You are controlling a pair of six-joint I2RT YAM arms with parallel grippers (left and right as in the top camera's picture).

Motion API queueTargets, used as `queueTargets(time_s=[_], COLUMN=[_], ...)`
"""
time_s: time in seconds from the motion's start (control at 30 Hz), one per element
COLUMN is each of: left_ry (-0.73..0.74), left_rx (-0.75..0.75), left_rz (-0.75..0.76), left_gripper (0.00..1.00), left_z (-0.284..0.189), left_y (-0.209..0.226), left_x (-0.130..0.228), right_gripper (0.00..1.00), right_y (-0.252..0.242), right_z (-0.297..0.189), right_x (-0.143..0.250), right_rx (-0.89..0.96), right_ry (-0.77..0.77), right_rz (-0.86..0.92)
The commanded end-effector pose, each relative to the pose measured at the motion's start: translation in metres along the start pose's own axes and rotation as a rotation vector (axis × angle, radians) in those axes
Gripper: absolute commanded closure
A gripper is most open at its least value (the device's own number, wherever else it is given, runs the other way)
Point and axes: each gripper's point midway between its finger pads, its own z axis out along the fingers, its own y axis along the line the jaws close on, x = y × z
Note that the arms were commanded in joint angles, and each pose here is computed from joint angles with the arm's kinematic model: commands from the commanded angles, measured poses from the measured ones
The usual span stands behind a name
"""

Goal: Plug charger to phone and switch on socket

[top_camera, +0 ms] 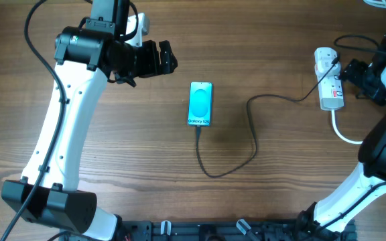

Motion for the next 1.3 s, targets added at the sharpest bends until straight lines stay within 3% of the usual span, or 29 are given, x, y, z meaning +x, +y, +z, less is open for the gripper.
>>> queueTargets(time_s=[0.0, 0.53, 1.27], left_ry=[-0.004, -0.004, -0.004], left_rx=[-0.008, -0.008, -0.008], left_rz=[-0.006, -0.006, -0.006], left_gripper=[0.0, 0.0, 0.0], left_z=[-0.001, -0.001, -0.001], left_y=[0.003, 0.003, 0.003], left_x=[-0.001, -0.001, -0.001], right_gripper=[0.0, 0.0, 0.0], right_y=[0.004, 0.018, 0.035], right_z=[0.011, 0.042, 0.042], right_x=[0.002, 0.011, 0.018], right_rx=[-0.09, -0.163, -0.26], right_ry=[0.024, 0.071, 0.098], right_rz=[-0.014, 0.024, 0.023])
